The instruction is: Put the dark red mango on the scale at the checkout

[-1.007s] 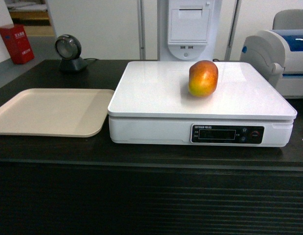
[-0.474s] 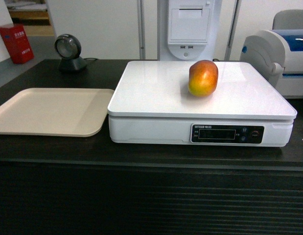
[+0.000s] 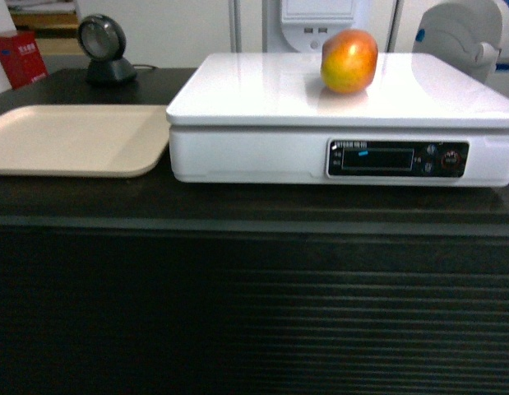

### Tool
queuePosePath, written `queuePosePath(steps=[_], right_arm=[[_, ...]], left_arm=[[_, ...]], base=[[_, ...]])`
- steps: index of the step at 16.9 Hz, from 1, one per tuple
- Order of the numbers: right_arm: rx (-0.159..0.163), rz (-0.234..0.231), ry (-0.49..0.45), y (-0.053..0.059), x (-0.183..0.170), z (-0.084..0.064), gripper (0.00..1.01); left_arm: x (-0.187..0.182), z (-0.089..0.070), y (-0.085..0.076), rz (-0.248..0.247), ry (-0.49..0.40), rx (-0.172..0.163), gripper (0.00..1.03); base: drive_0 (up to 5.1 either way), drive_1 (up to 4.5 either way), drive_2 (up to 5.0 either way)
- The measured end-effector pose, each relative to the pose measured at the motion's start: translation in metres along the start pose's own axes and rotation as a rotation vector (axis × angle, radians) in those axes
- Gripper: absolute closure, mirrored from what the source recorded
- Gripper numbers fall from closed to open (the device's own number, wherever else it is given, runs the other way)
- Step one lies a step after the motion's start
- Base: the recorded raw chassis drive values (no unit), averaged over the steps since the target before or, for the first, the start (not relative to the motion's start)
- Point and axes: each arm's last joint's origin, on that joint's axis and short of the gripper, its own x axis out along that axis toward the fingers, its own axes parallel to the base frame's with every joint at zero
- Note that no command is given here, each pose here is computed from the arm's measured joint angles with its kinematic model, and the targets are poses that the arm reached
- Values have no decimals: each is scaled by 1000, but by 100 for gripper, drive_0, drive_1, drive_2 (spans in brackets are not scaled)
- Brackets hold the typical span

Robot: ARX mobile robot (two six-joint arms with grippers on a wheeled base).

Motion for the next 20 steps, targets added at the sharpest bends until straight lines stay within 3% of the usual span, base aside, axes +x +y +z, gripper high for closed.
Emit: queuePosePath(steps=[20], right_arm=[[0,0,-1,0,0,0,3]], left_arm=[[0,0,0,0,0,1,5]], base=[[0,0,0]])
